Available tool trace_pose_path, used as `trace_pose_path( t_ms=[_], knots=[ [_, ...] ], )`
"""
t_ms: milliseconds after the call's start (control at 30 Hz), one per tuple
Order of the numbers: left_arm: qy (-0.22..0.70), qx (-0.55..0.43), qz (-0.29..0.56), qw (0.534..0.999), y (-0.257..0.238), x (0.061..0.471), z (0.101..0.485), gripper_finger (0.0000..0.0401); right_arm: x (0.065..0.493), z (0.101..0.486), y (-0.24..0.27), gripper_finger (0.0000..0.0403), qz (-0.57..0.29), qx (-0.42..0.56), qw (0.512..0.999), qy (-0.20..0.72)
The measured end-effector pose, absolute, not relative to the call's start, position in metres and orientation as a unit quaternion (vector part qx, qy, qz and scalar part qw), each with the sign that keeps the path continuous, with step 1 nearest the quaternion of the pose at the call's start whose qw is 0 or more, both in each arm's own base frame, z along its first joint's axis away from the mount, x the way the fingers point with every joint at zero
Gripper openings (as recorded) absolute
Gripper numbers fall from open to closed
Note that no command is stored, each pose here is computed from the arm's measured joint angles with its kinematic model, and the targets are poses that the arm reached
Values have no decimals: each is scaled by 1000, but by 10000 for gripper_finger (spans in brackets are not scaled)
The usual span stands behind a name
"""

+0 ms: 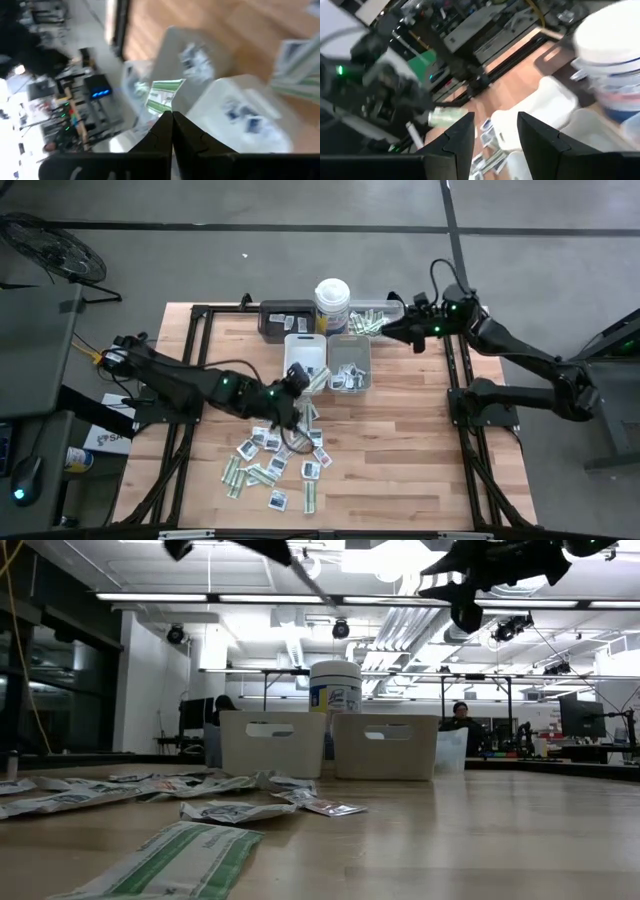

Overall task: Pick & Place First Aid Supplies
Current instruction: Put the band aid into the transparent bin

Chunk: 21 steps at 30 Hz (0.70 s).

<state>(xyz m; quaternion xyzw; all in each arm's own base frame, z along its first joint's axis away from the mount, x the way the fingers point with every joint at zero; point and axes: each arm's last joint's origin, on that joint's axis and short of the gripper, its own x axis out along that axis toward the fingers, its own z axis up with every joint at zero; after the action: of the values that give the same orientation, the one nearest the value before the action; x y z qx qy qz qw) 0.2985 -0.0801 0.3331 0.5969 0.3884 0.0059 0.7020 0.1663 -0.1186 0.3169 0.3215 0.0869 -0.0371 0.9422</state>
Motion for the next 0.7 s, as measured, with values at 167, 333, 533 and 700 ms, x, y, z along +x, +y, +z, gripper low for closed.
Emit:
trace_pose_path(
  t_ms=[167, 333, 533, 700],
  knots=[
    [375, 620, 34, 689, -64, 307, 353, 0, 187, 315, -105, 142, 5, 318, 944, 91],
    [343, 642, 53, 684, -52, 315, 369, 0, 208, 314, -97, 142, 47, 331, 939, 79],
    [313, 651, 66, 688, -48, 320, 381, 0, 229, 309, -98, 156, 72, 351, 931, 63],
    [312, 656, 64, 684, -48, 320, 382, 0, 239, 306, -102, 199, 94, 371, 922, 50]
  ],
)
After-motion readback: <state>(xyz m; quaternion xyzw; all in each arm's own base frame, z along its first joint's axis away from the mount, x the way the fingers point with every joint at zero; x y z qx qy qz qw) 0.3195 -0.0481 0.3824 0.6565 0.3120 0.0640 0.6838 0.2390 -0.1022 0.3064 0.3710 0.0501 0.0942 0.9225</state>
